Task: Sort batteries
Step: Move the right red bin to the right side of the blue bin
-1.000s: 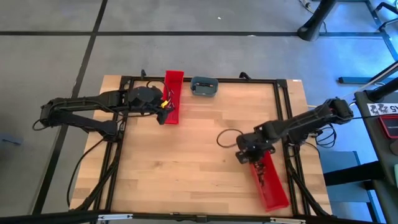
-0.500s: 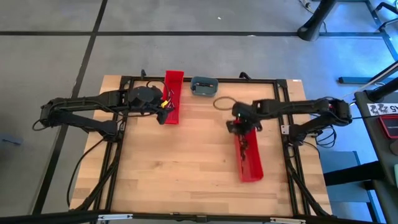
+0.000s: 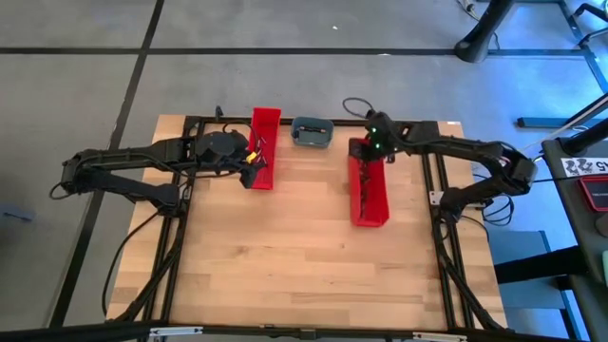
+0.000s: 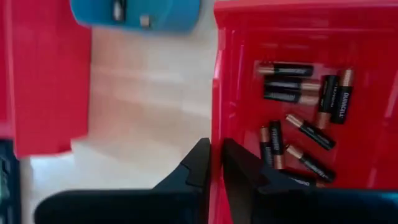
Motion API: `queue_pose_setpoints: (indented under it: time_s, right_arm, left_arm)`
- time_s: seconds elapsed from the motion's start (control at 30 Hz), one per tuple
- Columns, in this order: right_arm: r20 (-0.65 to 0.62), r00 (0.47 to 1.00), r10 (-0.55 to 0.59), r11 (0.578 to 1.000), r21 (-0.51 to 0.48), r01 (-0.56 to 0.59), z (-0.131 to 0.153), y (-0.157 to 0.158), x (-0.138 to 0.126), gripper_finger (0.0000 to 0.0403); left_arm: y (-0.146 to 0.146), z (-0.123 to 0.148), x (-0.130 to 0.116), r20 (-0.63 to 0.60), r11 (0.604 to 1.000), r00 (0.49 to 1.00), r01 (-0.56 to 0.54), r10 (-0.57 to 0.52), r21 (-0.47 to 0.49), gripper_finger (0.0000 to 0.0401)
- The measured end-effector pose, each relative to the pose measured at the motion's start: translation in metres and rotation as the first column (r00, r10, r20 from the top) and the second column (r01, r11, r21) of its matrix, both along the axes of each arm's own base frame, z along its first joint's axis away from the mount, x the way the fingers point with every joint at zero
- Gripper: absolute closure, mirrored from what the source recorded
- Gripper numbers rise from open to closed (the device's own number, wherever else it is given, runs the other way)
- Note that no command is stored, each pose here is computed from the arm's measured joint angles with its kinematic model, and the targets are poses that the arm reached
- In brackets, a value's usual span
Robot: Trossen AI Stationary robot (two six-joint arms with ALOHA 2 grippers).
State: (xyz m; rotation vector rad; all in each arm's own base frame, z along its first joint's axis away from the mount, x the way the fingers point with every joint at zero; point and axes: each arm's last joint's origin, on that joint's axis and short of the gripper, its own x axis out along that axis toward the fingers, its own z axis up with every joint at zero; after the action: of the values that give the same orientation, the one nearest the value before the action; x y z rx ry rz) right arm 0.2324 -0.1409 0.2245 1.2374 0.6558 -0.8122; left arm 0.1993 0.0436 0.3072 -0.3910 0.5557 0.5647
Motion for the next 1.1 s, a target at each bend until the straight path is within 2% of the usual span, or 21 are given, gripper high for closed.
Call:
queue_pose_setpoints:
  time_s: [0.13,0.3,0.47,0.67,0.9,1.1]
  right_arm:
    - [0.030,0.999,-0.017,1.000,-0.014,0.018,-0.007,-0.020,-0.001,0.0369]
    - [0.089,0.996,-0.024,0.999,-0.033,0.027,-0.022,-0.043,0.013,0.0368]
    - [0.118,0.992,-0.032,0.995,-0.090,0.043,-0.025,-0.065,0.035,0.0368]
    - [0.096,0.995,-0.021,0.989,-0.141,0.034,-0.026,-0.089,0.065,0.0368]
    - [0.132,0.991,0.002,0.989,-0.146,0.017,-0.025,-0.109,0.090,0.0368]
    - [0.135,0.991,0.024,0.989,-0.150,-0.003,-0.024,-0.112,0.095,0.0357]
  left_arm:
    - [0.000,0.000,0.000,0.003,1.000,1.000,-0.010,0.010,0.000,0.0200]
    - [0.001,0.001,0.000,0.022,0.999,0.999,-0.034,0.035,-0.012,0.0200]
    - [0.001,0.001,0.000,0.030,0.998,0.998,-0.050,0.051,-0.027,0.0200]
    - [0.001,0.001,0.000,0.031,0.998,0.998,-0.054,0.055,-0.031,0.0200]
    - [0.004,0.001,0.000,0.044,0.995,0.995,-0.088,0.091,-0.054,0.0200]
    - [0.008,0.001,-0.001,0.046,0.993,0.993,-0.110,0.112,-0.053,0.0200]
